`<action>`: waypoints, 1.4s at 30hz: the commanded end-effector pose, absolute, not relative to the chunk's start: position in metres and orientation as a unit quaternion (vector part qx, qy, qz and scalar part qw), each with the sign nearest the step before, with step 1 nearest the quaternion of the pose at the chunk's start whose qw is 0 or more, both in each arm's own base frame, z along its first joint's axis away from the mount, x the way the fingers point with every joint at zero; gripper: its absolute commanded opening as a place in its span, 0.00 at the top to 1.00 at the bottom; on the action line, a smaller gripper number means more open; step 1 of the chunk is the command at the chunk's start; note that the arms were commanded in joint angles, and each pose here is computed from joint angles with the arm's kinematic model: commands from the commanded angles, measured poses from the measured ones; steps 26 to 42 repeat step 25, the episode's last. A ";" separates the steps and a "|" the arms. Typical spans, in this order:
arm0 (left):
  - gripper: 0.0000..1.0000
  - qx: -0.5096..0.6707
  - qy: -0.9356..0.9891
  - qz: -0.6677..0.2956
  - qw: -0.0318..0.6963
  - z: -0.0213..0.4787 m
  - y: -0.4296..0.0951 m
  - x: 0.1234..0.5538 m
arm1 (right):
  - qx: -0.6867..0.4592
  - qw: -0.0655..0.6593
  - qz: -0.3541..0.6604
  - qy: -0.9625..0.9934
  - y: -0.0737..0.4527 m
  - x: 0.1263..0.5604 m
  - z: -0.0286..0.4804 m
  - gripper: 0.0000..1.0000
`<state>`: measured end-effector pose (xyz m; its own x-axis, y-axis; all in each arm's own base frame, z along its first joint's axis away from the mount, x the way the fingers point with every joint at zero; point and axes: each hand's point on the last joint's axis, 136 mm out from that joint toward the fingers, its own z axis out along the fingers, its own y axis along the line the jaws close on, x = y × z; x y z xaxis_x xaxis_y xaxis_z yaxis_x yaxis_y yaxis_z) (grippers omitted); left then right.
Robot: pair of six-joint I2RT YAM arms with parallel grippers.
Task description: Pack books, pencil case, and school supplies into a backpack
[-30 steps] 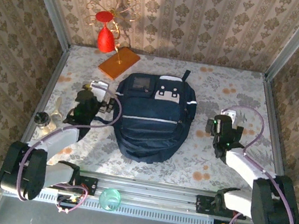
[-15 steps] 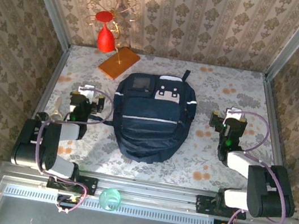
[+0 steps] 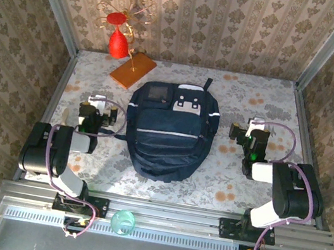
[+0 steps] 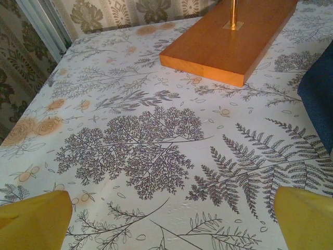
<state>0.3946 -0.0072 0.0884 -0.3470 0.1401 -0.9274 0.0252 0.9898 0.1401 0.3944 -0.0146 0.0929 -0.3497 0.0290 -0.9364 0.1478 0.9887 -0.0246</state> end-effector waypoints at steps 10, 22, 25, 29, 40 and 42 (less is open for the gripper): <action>0.00 0.040 0.814 0.049 0.578 0.096 -0.004 0.399 | 0.049 0.575 -0.046 0.816 -0.013 0.398 0.099 0.00; 0.00 0.040 0.814 0.049 0.577 0.096 -0.004 0.399 | 0.049 0.574 -0.046 0.816 -0.013 0.398 0.098 0.00; 0.00 0.040 0.813 0.049 0.578 0.097 -0.004 0.400 | 0.048 0.573 -0.045 0.817 -0.012 0.398 0.098 0.00; 0.00 0.040 0.813 0.049 0.578 0.097 -0.004 0.400 | 0.048 0.573 -0.045 0.817 -0.012 0.398 0.098 0.00; 0.00 0.040 0.813 0.049 0.578 0.097 -0.004 0.400 | 0.048 0.573 -0.045 0.817 -0.012 0.398 0.098 0.00; 0.00 0.040 0.813 0.049 0.578 0.097 -0.004 0.400 | 0.048 0.573 -0.045 0.817 -0.012 0.398 0.098 0.00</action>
